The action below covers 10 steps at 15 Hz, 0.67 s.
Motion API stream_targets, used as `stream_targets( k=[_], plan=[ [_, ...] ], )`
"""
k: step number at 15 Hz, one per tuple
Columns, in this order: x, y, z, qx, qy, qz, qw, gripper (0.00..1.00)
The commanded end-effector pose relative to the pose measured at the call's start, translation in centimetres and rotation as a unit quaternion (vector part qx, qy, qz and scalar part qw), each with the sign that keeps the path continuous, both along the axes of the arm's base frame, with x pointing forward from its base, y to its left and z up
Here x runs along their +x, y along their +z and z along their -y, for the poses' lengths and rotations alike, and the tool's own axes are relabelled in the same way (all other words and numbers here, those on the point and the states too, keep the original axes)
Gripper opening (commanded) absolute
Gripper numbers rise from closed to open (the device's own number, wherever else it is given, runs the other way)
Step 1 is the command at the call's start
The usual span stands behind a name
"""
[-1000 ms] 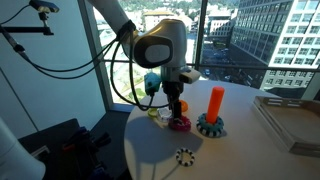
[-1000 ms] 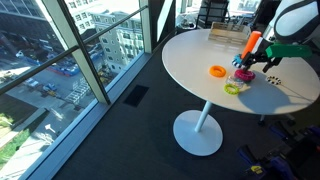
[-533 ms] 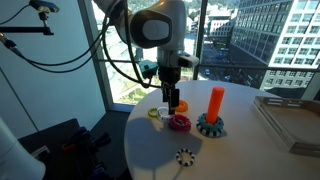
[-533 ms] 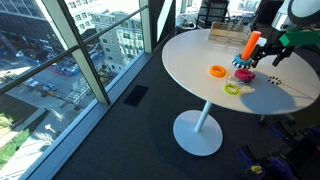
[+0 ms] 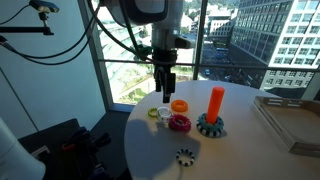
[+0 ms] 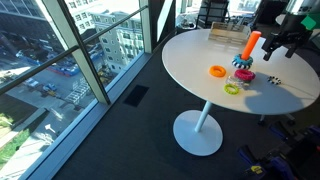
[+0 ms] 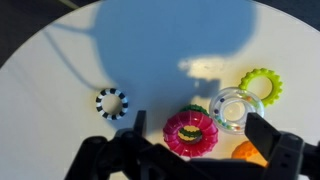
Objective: Pick up the red ring from the ring holder and put it on the table
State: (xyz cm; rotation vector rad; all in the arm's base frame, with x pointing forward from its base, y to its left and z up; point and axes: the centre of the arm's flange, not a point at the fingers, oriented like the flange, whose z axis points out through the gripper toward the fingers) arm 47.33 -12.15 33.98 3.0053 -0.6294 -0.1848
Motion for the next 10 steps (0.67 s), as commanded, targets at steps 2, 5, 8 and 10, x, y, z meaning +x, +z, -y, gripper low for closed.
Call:
stream_targets(
  k=[2, 5, 8, 10],
  plan=[
    [-1.3, 3.7, -0.1, 0.0, 0.023, 0.011, 0.9997, 1.0],
    [-1.6, 5.2, -0.3, -0.001, 0.03, 0.028, 0.9992, 1.0],
    [-0.7, 4.7, -0.4, 0.0, 0.02, 0.034, 0.9992, 1.0],
    [-0.7, 4.8, -0.5, 0.0, 0.021, 0.035, 0.9992, 1.0]
  ],
)
